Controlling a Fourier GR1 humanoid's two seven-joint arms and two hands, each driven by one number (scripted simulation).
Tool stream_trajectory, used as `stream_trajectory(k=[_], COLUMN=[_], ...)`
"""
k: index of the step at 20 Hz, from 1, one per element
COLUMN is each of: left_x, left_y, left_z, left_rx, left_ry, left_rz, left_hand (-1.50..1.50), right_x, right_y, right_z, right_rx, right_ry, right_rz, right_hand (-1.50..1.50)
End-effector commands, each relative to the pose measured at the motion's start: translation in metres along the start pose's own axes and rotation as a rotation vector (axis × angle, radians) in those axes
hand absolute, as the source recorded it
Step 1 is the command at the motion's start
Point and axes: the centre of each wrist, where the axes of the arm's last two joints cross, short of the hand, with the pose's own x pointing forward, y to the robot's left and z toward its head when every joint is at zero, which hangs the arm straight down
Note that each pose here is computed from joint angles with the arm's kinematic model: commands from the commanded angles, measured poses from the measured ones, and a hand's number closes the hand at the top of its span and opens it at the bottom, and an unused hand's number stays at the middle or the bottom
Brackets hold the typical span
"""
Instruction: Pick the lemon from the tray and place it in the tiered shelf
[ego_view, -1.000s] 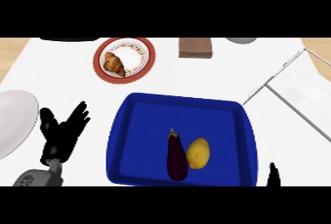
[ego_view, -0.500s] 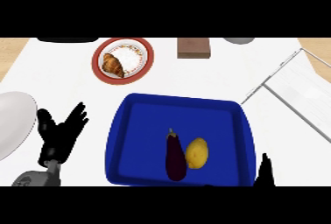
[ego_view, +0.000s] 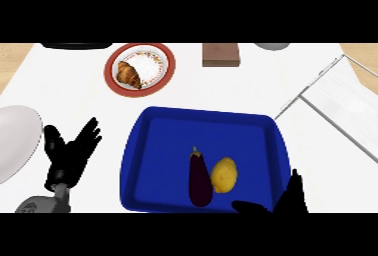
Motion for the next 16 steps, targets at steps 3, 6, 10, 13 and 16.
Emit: stream_trajectory(k=[3,6,10,13,16], left_x=[-0.006,0.005,-0.012,-0.008,-0.005], left_y=[0.001,-0.011,0.001,-0.001,0.010], left_z=[0.002,-0.003,0.001,-0.005,0.003], left_rx=[0.022,0.003,0.017,0.004,0.011], left_ry=[0.012,0.004,0.022,0.013,0.004], left_rz=[0.015,0.009,0.000,0.008,0.012], left_hand=[0.00,0.00,0.00,0.00,0.00], right_x=[0.009,0.022,0.009,0.019,0.032], right_y=[0.016,0.016,0.032,0.041,0.042], right_z=[-0.011,-0.013,-0.009,-0.018,-0.021], right_rx=[-0.035,-0.036,-0.045,-0.056,-0.019], right_ry=[0.221,0.192,0.183,0.175,0.176], right_rz=[0.012,-0.027,-0.030,-0.024,-0.009], right_hand=[-1.50,-1.50,-1.50,-1.50,-1.50])
